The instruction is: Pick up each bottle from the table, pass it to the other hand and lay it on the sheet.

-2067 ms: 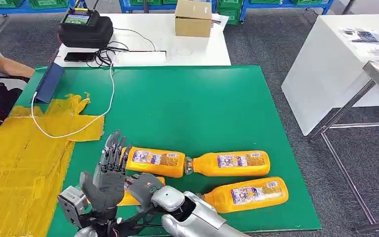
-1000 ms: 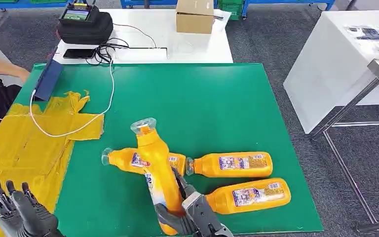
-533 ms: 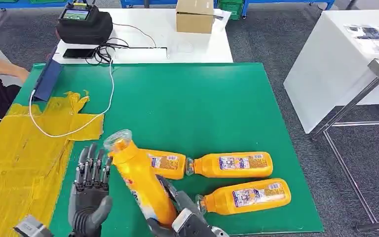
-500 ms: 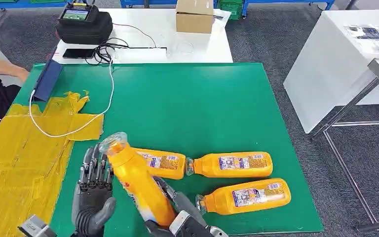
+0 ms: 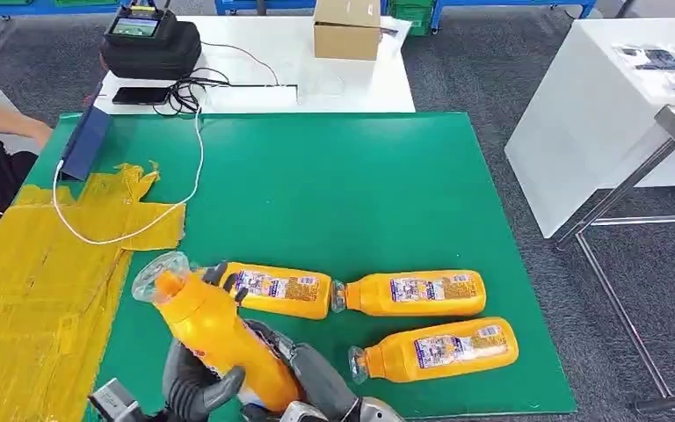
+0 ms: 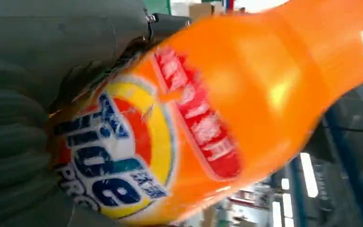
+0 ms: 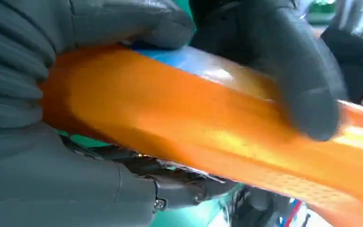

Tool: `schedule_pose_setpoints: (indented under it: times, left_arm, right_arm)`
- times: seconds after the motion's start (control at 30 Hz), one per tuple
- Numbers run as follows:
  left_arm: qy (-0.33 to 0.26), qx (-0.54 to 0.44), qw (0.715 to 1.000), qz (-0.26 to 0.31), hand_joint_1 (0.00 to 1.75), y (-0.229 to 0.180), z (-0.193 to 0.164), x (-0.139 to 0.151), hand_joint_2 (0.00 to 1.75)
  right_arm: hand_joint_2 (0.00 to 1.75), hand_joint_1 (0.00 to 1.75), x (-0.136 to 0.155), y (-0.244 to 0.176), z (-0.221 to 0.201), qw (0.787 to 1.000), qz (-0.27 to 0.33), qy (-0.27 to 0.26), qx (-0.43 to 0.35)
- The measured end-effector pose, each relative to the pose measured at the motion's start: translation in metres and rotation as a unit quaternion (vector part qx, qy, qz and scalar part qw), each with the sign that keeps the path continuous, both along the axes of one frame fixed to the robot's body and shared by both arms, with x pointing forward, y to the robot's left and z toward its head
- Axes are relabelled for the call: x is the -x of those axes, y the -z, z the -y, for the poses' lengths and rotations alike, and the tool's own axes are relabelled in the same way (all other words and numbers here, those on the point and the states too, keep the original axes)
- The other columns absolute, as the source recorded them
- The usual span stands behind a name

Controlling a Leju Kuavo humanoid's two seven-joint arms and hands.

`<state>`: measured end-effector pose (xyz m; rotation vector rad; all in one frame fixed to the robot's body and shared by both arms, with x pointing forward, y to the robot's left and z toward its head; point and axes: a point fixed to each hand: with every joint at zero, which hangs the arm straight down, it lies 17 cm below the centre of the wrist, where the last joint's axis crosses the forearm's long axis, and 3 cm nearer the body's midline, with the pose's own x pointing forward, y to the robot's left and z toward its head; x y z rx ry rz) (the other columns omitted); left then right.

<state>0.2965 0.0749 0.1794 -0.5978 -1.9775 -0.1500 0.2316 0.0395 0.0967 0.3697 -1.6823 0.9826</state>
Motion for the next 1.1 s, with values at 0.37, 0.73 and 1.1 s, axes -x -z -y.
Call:
schedule_pose_setpoints:
  times: [0.37, 0.73, 1.1]
  left_arm:
    - [0.009, -0.055, 0.998, -0.009, 1.75, 0.025, 0.013, 0.005, 1.75]
    - [0.018, -0.03, 0.999, -0.013, 1.75, 0.022, 0.009, 0.007, 1.75]
    - [0.015, -0.025, 0.999, -0.016, 1.75, 0.022, 0.007, 0.004, 1.75]
  right_arm:
    - [1.75, 1.75, 0.008, 0.01, 0.001, 0.998, 0.033, -0.015, 0.042]
    - [1.75, 1.75, 0.006, 0.012, 0.003, 0.998, 0.034, -0.009, 0.044]
    - [1.75, 0.0, 0.003, 0.011, 0.005, 0.998, 0.037, 0.0, 0.044]
